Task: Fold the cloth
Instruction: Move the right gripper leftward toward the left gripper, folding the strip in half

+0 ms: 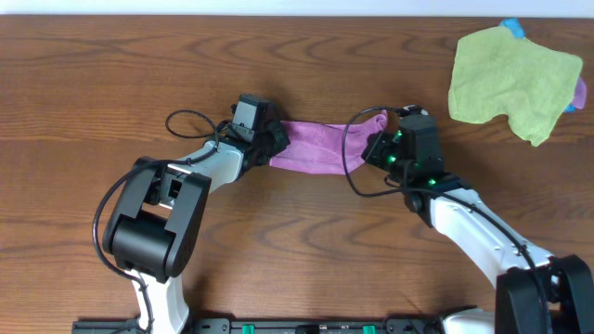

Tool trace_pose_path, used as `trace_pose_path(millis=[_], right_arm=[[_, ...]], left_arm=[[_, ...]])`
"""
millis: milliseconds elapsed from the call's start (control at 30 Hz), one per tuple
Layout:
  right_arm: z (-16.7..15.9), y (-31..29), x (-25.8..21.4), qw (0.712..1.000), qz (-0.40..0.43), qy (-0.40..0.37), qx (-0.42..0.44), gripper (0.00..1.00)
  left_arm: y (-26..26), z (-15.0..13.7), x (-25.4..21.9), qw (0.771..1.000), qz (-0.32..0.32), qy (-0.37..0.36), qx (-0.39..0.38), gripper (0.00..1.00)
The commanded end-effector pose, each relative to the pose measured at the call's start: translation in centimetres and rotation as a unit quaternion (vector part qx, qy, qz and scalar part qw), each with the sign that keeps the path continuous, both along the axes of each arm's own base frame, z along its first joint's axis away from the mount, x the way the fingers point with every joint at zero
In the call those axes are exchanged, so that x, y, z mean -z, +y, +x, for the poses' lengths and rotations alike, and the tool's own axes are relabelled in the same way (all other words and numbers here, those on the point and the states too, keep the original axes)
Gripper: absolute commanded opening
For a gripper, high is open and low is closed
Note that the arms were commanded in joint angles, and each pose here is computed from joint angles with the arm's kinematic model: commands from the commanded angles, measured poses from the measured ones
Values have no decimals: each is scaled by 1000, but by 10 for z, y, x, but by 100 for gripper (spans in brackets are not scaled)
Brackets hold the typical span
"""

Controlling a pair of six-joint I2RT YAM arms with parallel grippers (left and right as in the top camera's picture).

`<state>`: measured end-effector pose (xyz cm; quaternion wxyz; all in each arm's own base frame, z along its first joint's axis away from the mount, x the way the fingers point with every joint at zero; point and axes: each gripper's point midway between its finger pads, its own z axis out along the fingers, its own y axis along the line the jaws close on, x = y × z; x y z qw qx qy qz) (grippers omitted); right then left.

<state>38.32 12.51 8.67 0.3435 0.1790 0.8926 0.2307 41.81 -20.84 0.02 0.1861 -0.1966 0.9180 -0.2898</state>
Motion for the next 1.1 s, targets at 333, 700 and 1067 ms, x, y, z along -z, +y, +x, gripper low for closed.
trace_pose_path(millis=[333,700,1067], right_arm=[[5,41,-33,998,-12,-52,-36,1],[4,48,-36,997,-12,-59,-41,1],[7,68,-36,996,-10,-62,-61,1]], left_arm=[[1,-24,27,999,2,53,14,6],[-1,-15,-6,1000,-4,11,24,6],[1,-10,-40,999,-6,-26,31,6]])
